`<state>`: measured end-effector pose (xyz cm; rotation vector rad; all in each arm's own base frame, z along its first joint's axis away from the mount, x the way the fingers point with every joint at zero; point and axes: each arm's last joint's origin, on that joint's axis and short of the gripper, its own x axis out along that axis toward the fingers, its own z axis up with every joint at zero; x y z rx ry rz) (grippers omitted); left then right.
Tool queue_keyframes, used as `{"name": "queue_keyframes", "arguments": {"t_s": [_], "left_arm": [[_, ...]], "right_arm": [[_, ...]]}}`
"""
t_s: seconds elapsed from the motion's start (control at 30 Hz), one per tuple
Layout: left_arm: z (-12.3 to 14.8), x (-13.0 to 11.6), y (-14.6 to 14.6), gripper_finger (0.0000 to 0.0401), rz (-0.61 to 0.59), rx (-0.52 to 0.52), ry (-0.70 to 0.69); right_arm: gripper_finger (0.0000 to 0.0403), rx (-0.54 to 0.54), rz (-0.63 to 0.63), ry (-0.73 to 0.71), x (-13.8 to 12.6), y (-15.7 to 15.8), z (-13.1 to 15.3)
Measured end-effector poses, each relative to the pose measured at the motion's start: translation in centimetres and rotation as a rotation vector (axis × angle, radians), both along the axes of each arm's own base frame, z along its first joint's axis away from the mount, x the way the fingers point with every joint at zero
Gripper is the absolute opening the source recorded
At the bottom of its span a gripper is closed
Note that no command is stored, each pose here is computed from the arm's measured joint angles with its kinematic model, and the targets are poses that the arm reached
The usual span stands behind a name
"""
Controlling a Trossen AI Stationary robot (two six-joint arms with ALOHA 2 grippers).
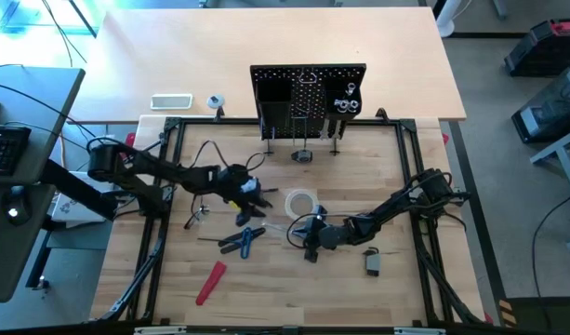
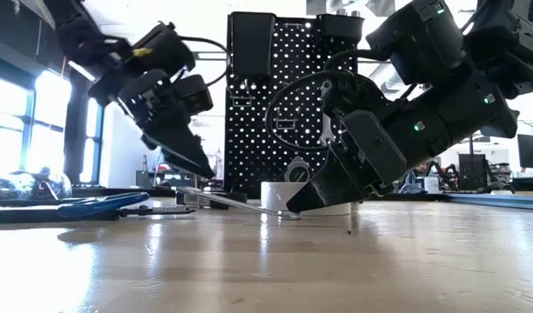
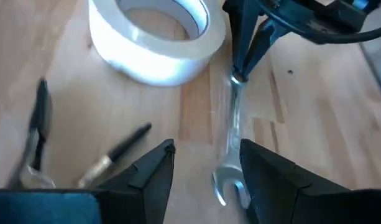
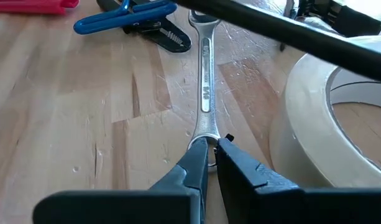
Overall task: Hang tools onto peg board
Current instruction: Hang the silver wrench on the peg board
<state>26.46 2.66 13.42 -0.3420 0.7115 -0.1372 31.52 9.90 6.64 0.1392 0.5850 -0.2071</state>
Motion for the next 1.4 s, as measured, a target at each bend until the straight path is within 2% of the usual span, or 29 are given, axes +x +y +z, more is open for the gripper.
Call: {"name": "queue_keyframes", "arguments": {"t_s": [0.33, 0.53, 0.9, 1.07, 1.4], "left_arm": [[-2.0, -2.2, -0.4, 0.0176, 0.113, -0.168, -0.001], [-1.9, -2.2, -0.4, 0.0176, 0.131, -0.217, -0.027], [-3.5, -2.3, 0.2, 0.0176, 0.203, -0.276, 0.068], [-3.6, -1.6, 0.2, 0.0176, 0.159, -0.361, 0.02], [-4.1, 0.5, 0.3, 0.0166, 0.081, -0.436, 0.08]], "right_arm": [[0.0028, -0.018, -0.022, -0.014, 0.0, -0.1, 0.0], [0.0028, -0.025, -0.024, -0.019, 0.0, -0.1, 0.1], [0.0028, -0.024, -0.026, -0.026, 0.1, -0.1, 0.1], [0.0028, -0.031, -0.023, -0.026, 0.1, -0.1, 0.1], [0.0028, -0.037, -0.028, -0.027, 0.1, -0.1, 0.1]]}}
